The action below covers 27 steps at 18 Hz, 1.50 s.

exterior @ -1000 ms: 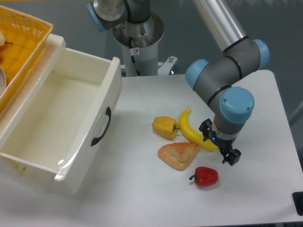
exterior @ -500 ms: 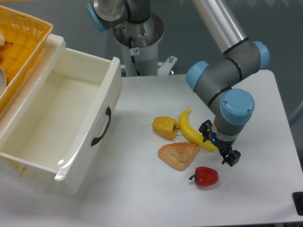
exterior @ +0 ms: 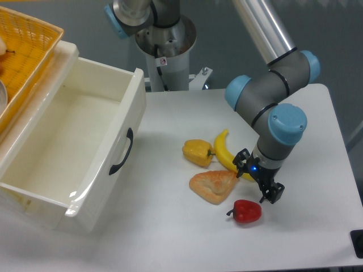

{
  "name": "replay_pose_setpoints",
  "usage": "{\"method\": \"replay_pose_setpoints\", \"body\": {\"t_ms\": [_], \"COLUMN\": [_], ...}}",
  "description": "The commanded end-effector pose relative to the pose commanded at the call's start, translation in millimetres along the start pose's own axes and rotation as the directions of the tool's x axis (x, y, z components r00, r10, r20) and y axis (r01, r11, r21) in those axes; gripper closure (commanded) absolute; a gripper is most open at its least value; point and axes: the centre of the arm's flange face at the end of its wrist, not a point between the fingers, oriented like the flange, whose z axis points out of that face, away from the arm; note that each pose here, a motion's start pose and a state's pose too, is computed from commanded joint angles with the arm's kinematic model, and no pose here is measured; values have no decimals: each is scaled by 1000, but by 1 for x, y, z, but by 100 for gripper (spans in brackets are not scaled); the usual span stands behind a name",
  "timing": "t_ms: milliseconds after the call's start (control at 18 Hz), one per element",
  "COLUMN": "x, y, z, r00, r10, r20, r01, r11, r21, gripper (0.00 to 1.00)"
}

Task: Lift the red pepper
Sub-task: 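Move the gripper down toward the red bell pepper, then lower the open gripper around the red pepper and close it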

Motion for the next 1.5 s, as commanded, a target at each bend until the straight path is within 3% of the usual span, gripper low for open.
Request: {"method": "replay_pose_setpoints", "body": {"t_ms": [333,556,1500], "x": [-32,-29,-32], "y": [-15,-14,-12], "z": [-5,3,44], "r00": [993,984,976], "r10": [99,173,217], "r20": [57,44,-18], "r01": [-99,-173,-217], "r11": [995,985,974], "r21": [0,-4,-70], "gripper": [0,0,0]}}
